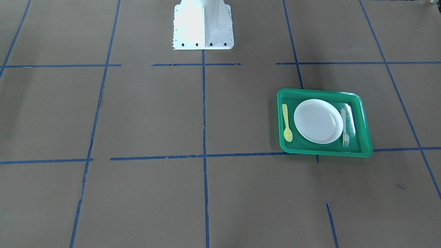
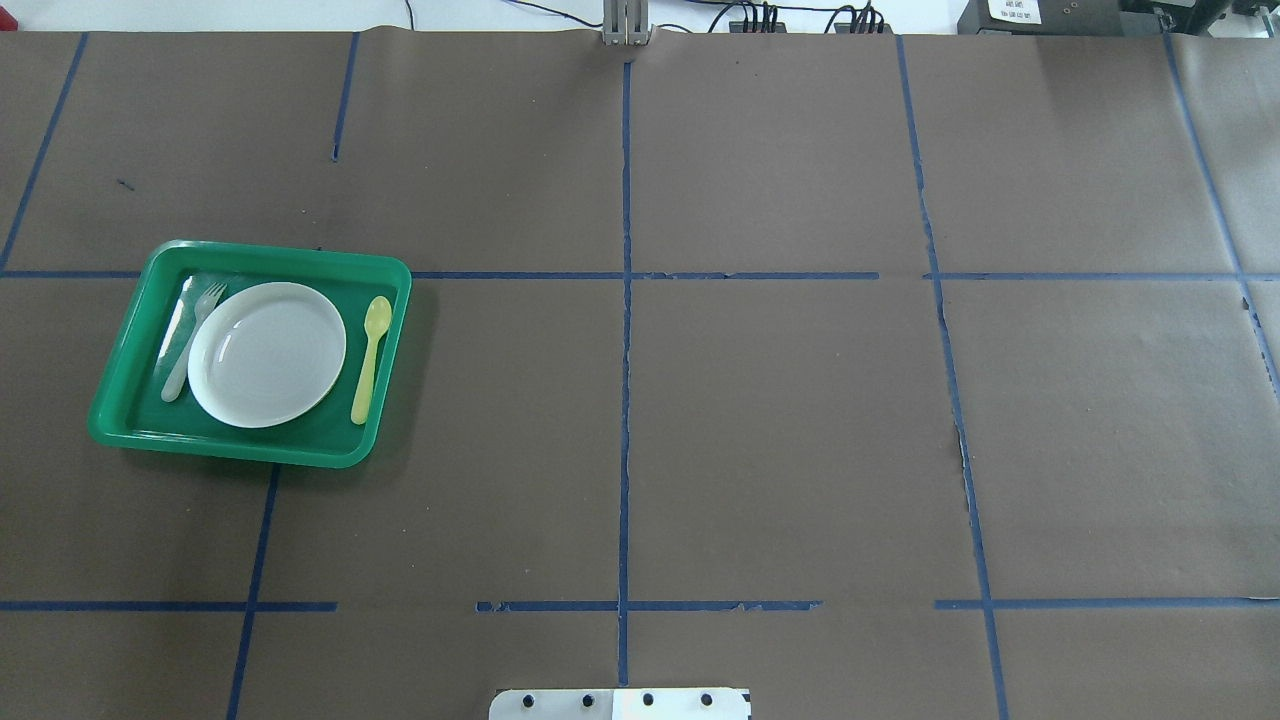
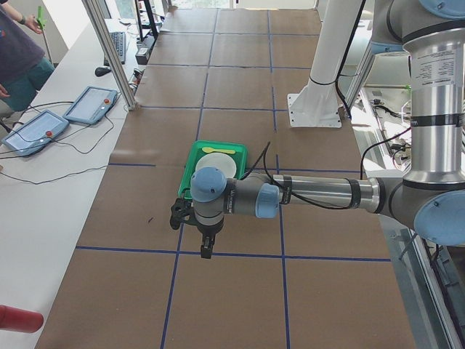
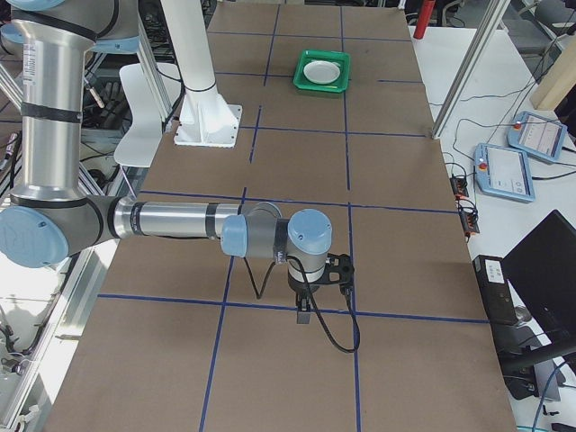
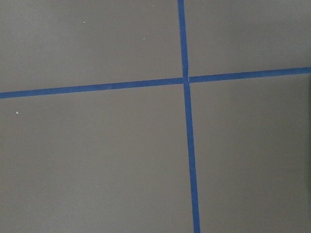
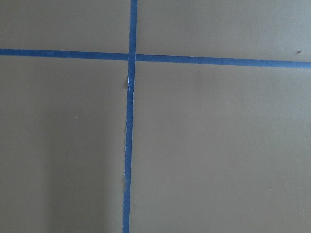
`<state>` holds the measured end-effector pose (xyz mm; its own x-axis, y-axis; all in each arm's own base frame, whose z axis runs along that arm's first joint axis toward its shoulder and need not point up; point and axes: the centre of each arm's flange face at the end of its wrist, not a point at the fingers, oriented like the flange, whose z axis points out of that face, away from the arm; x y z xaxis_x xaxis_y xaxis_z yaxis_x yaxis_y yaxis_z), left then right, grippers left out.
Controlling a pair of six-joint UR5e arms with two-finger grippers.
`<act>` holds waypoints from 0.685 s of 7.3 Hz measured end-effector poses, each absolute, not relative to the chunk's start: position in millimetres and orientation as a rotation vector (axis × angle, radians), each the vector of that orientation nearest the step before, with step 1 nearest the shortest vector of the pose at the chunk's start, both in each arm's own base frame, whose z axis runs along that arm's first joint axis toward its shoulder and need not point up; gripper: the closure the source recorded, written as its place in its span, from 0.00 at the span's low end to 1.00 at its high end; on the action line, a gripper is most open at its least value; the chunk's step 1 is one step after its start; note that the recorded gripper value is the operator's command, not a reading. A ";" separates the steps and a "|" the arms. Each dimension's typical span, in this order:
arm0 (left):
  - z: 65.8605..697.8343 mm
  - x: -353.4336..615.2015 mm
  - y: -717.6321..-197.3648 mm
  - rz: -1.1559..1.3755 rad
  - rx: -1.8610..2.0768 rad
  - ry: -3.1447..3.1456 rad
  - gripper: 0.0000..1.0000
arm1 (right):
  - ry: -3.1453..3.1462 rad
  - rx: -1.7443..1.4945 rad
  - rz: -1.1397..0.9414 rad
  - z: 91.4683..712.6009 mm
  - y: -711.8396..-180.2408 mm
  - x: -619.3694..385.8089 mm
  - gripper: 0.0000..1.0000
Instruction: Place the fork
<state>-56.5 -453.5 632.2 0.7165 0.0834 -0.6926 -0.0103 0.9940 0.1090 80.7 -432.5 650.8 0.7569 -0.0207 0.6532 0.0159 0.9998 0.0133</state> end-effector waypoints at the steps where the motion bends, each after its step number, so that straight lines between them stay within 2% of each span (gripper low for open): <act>1: 633.1 -56.3 -454.2 0.053 0.099 0.774 0.00 | -0.712 0.007 -0.020 650.8 -432.5 80.7 0.00; 5: 625.0 -56.1 -456.1 0.059 0.114 0.776 0.00 | -0.712 0.007 -0.020 650.8 -432.5 80.7 0.00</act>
